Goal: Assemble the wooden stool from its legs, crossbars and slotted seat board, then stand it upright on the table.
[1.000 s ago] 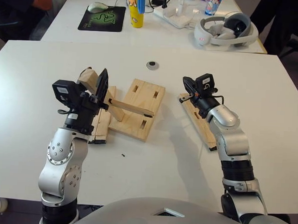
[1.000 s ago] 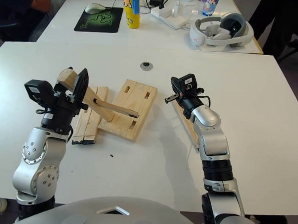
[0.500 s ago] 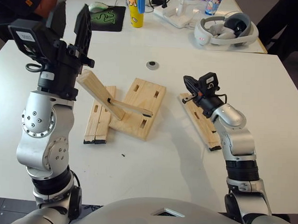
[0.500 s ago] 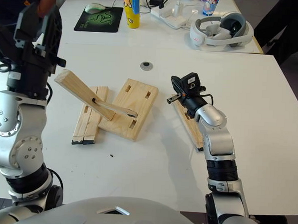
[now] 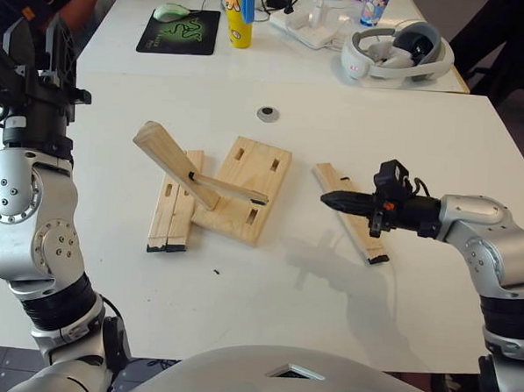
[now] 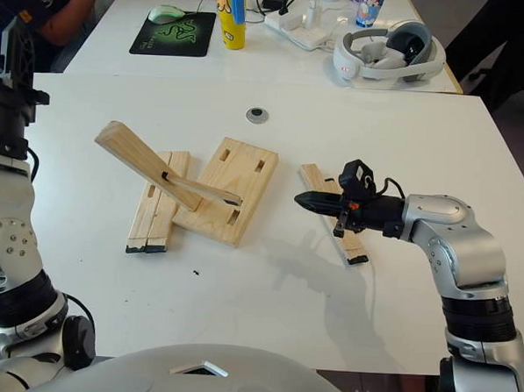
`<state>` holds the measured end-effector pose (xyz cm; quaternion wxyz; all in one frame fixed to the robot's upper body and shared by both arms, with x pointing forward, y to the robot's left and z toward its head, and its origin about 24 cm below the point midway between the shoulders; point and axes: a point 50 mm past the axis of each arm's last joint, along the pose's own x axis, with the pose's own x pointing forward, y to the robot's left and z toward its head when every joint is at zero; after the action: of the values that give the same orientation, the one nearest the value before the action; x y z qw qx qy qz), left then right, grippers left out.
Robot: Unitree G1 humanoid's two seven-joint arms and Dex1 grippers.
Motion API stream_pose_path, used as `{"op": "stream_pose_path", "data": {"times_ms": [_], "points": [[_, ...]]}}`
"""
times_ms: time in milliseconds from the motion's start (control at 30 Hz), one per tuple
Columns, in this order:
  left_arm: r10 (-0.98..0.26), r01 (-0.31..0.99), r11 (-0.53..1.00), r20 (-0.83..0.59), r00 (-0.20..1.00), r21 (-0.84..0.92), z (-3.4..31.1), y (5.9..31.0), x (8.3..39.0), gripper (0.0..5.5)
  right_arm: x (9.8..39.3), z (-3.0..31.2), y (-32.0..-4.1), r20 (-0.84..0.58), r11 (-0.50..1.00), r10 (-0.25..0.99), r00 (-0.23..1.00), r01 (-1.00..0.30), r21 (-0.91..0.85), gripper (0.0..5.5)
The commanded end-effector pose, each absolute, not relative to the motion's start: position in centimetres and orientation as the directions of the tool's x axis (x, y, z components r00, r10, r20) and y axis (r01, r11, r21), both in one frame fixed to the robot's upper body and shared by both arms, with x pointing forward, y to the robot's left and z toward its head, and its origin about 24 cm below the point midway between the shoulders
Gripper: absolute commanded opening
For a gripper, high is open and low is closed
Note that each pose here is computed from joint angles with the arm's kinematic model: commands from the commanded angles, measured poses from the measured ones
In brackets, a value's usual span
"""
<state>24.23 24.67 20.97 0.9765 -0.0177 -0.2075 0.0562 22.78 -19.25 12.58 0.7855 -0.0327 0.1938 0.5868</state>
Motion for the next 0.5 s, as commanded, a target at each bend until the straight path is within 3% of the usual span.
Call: {"op": "stream_pose_path", "data": {"times_ms": [33,133,233,400,500], "points": [[0.131,-0.137,0.991,0.271,0.954,0.003,17.9,26.1,24.7,2.27,21.8,11.1,-17.0,-0.359,0.282,0.913,0.192,-0.934,0.219,0.00],[0.085,-0.089,0.995,0.071,0.994,0.045,13.9,26.7,24.9,2.27,22.7,9.9,-14.8,-0.333,0.379,0.894,0.299,-0.901,0.209,0.00],[0.023,-0.016,0.998,-0.138,0.990,0.053,10.3,27.1,23.8,2.27,22.5,9.8,-13.6,-0.300,0.394,0.898,0.323,-0.892,0.220,0.00],[-0.149,0.097,0.980,-0.324,0.934,-0.171,7.6,27.0,20.9,2.27,22.3,9.6,-13.3,-0.293,0.419,0.890,0.350,-0.880,0.221,0.00],[-0.249,0.148,0.948,-0.367,0.896,-0.283,7.2,26.2,19.8,2.27,22.2,9.1,-13.6,-0.308,0.442,0.877,0.369,-0.870,0.217,0.00]]}}
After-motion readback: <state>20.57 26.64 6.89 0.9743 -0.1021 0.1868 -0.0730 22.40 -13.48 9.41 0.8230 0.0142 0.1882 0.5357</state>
